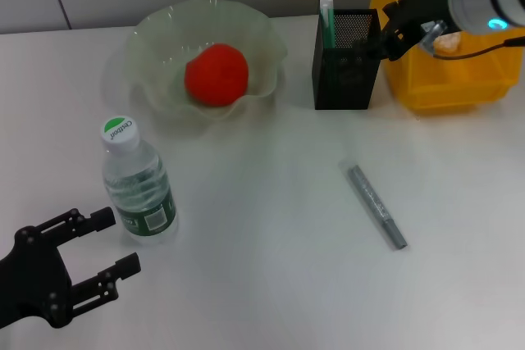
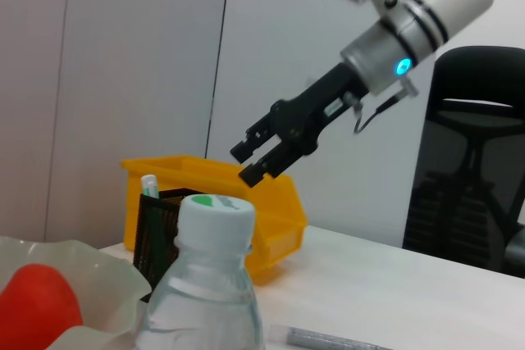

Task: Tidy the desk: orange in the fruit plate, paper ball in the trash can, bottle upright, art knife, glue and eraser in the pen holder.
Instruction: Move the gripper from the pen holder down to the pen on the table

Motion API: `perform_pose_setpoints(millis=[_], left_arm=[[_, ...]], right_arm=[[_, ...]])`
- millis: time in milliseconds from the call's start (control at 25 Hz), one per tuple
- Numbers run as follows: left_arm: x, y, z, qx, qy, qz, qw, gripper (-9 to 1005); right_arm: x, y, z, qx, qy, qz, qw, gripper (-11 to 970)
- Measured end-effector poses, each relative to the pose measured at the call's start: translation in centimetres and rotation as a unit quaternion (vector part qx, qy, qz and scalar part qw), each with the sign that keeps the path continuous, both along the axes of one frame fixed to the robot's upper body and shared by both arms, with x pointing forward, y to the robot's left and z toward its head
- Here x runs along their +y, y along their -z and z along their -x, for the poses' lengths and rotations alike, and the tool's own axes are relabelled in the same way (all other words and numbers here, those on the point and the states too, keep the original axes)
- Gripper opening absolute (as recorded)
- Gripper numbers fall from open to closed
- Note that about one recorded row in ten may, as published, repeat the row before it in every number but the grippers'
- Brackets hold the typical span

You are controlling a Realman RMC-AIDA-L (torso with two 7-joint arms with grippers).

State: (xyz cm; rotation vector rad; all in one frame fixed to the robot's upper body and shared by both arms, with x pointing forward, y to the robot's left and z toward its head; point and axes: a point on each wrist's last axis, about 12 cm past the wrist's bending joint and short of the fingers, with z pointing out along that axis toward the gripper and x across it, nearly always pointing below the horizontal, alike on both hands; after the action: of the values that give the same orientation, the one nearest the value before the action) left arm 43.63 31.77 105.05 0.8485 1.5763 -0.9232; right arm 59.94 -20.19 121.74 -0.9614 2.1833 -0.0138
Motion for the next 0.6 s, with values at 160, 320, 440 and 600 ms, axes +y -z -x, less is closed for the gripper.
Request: perform_pose_setpoints(millis=[160, 320, 440, 600], left_arm=[[-0.1, 0.0, 0.0, -0.002, 0.006, -0.001, 1.0, 697], [-0.1, -0.2, -0.2, -0.009, 0.013, -0.004, 1.0, 697], [-0.2, -0.3, -0.2, -0.011, 0.016, -0.004, 1.0, 697], [-0.3, -0.4, -0.2, -0.026, 0.027, -0.009, 0.999, 697]], right_arm=[[0.6, -1.5, 1.5, 0.062, 0.007, 0.004, 0.998, 639], [1.6, -1.3, 1.8, 0.138, 0.02, 0.015, 0.99, 640], [2.2, 0.1, 1.6, 0.197, 0.029, 0.027, 0.98, 633], [2.4, 1.8, 1.0, 0.235, 0.055, 0.02, 0.97, 620]])
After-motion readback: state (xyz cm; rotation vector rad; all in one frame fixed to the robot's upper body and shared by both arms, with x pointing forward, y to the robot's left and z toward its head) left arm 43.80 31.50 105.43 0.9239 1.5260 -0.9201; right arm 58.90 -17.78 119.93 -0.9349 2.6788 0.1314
